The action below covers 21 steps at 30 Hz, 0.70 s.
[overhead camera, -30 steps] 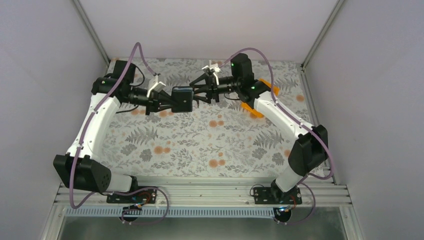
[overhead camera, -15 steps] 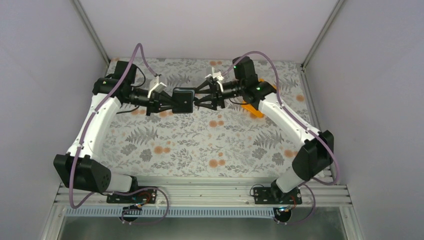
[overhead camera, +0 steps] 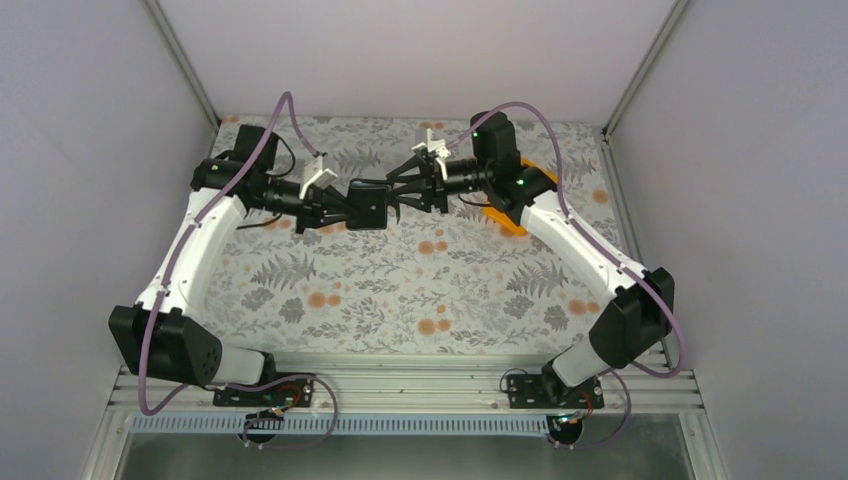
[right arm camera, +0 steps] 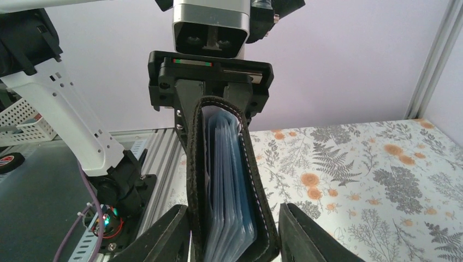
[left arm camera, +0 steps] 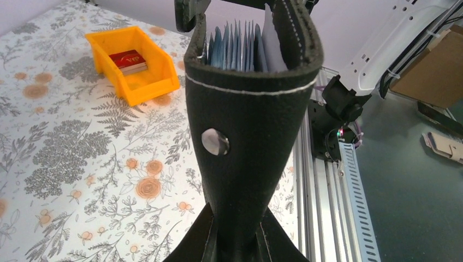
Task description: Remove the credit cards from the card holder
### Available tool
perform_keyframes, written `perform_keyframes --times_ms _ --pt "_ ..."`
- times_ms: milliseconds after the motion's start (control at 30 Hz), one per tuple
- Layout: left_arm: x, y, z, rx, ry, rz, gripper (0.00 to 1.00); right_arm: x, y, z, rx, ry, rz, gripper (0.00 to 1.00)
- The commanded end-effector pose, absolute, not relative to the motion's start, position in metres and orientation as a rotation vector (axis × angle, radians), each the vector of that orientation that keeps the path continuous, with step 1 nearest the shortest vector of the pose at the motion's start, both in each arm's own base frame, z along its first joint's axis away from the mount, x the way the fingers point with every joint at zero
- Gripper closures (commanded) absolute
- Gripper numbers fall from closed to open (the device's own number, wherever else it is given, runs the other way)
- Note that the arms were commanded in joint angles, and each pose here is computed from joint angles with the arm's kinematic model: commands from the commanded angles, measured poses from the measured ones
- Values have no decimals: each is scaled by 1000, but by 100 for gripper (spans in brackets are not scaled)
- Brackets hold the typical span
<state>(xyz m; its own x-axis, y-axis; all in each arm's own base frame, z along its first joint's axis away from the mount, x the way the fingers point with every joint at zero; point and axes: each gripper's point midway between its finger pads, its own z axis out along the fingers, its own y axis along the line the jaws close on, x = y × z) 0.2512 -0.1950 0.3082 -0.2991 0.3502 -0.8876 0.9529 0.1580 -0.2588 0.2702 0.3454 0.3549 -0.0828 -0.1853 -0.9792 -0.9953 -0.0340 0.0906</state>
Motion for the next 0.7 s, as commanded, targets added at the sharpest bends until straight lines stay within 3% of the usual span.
perform_keyframes --times_ms 0,233,433,500,667 --pt "244 -199 316 1277 1688 -1143 98 273 334 359 -1332 1375 1164 56" --pt "243 -199 314 1283 1685 -1147 98 274 323 351 -1338 1395 1184 50" --pt "245 -200 314 1281 1690 -1147 98 270 339 345 -1351 1404 1234 33" --pt "244 -200 314 1282 1691 -1147 98 271 345 341 -1351 1417 1239 34" --pt "243 -200 312 1286 1693 -1144 98 281 349 337 -1346 1447 1220 49"
